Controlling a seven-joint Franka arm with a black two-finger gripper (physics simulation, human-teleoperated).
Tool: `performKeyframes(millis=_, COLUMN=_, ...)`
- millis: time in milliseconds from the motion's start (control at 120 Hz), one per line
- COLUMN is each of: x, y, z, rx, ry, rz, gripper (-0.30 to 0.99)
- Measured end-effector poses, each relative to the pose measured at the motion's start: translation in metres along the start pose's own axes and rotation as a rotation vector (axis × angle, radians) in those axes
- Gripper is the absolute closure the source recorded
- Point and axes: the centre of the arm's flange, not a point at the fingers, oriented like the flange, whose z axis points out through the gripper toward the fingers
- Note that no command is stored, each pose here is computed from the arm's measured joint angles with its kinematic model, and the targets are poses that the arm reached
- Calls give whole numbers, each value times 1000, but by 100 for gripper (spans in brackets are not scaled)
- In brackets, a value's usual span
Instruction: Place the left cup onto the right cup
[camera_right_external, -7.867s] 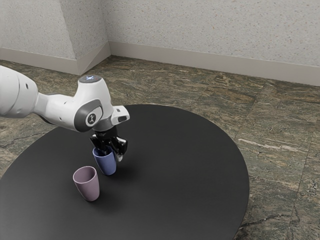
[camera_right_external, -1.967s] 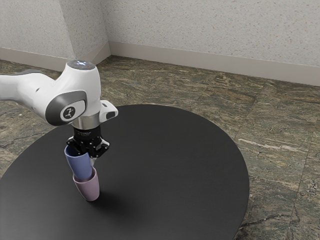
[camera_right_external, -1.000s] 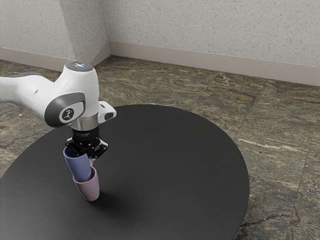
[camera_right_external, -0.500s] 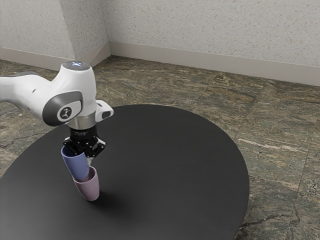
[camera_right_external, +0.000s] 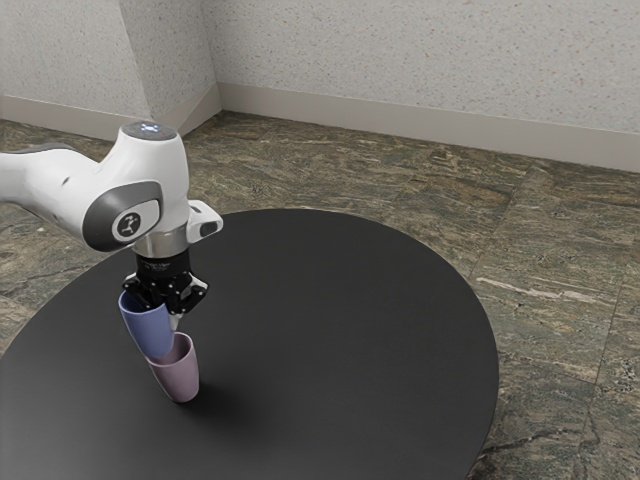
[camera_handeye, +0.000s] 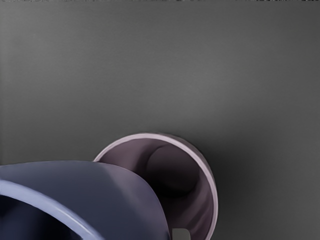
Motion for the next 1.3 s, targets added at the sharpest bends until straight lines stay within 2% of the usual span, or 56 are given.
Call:
performKeyframes(millis=933, x=13, y=3, z=-4, rx=1, ry=29, rz=33, gripper=78)
performKeyframes(millis=1300, x=6, y=11, z=-8, rx=9, ry=34, rz=42, gripper=78)
